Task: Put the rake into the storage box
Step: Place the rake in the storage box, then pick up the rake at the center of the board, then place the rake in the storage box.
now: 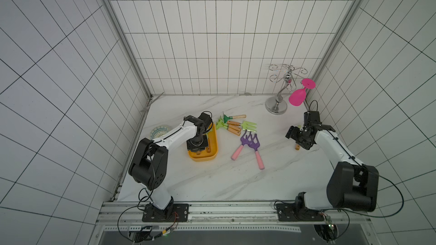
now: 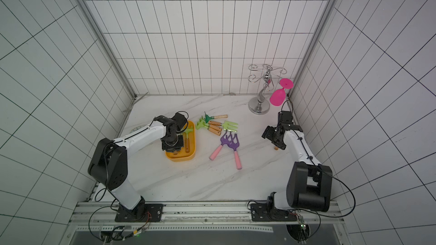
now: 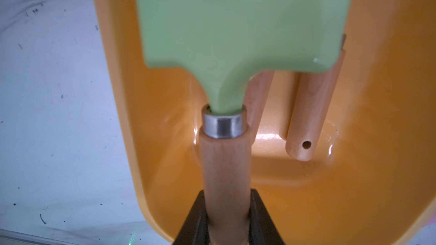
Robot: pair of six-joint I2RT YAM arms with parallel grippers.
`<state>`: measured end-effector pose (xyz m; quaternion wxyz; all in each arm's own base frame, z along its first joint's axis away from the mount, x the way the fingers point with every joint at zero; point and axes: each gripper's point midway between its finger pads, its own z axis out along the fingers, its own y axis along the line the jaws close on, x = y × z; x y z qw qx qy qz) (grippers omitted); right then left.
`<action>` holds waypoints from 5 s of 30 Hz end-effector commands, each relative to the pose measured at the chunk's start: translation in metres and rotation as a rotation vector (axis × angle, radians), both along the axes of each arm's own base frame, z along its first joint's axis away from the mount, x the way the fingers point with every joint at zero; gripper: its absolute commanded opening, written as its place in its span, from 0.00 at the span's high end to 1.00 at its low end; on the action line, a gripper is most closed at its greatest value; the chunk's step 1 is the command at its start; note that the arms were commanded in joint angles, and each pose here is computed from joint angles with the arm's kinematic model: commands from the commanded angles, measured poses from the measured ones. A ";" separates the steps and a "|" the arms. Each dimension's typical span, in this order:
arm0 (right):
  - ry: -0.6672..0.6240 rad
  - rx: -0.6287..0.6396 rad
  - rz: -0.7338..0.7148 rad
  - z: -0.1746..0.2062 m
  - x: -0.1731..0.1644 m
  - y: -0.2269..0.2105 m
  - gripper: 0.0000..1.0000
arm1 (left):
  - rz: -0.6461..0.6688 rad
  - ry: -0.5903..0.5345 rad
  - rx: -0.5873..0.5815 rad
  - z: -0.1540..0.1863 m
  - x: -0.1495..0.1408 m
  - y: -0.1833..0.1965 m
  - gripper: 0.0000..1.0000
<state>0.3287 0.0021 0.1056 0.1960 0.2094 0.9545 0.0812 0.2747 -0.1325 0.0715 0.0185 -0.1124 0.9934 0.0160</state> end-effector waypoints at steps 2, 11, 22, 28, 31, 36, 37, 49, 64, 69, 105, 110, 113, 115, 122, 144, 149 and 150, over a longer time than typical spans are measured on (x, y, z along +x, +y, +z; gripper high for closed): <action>0.029 0.004 0.005 -0.010 -0.009 -0.002 0.16 | 0.035 0.006 -0.030 -0.006 -0.005 -0.003 0.74; 0.044 -0.007 0.010 -0.017 -0.012 -0.004 0.16 | 0.017 0.045 0.008 -0.022 0.003 -0.003 0.71; 0.045 -0.034 -0.042 -0.013 -0.011 -0.020 0.15 | 0.003 -0.219 0.070 0.045 0.033 0.003 0.43; 0.103 0.005 -0.138 -0.027 -0.015 -0.039 0.16 | -0.109 -0.435 0.024 0.103 0.057 -0.014 0.41; 0.139 0.005 -0.187 -0.036 -0.018 -0.052 0.17 | -0.170 -0.527 -0.011 0.121 0.065 -0.027 0.41; 0.171 -0.021 -0.241 -0.045 -0.018 -0.069 0.18 | -0.228 -0.613 -0.077 0.132 0.070 -0.043 0.41; 0.178 -0.023 -0.246 -0.046 -0.015 -0.073 0.19 | -0.237 -0.623 -0.098 0.132 0.071 -0.047 0.40; 0.233 -0.017 -0.276 -0.069 0.021 -0.088 0.28 | -0.234 -0.629 -0.167 0.106 0.072 -0.057 0.40; 0.309 -0.077 -0.205 -0.095 0.037 -0.080 0.58 | -0.247 -0.574 -0.144 0.085 0.070 -0.054 0.40; 0.325 -0.068 -0.176 -0.104 0.038 -0.074 0.75 | -0.249 -0.570 -0.143 0.083 0.068 -0.053 0.40; -0.525 0.907 0.895 0.213 -0.008 0.287 0.90 | -0.556 -0.693 -1.333 0.200 0.030 -0.160 0.41; -0.530 0.939 0.975 0.216 -0.022 0.313 0.87 | -0.574 -0.736 -1.370 0.215 0.032 -0.164 0.43; -0.533 0.945 0.985 0.216 -0.024 0.320 0.87 | -0.575 -0.770 -1.387 0.224 0.034 -0.165 0.44; -0.528 0.953 0.990 0.216 -0.025 0.323 0.86 | -0.572 -0.788 -1.384 0.227 0.035 -0.165 0.44; -0.505 0.989 1.007 0.216 -0.031 0.335 0.86 | -0.566 -0.849 -1.384 0.229 0.038 -0.172 0.45; -0.500 0.643 1.033 0.175 -0.021 0.315 0.01 | -0.513 -0.782 -1.150 0.189 0.044 -0.167 0.84; -0.539 0.323 0.736 0.154 0.024 0.229 0.01 | -0.401 -0.709 -0.824 0.146 0.045 -0.126 0.85; -0.513 0.249 0.635 0.141 0.034 0.205 0.01 | -0.351 -0.687 -0.718 0.135 0.046 -0.110 0.84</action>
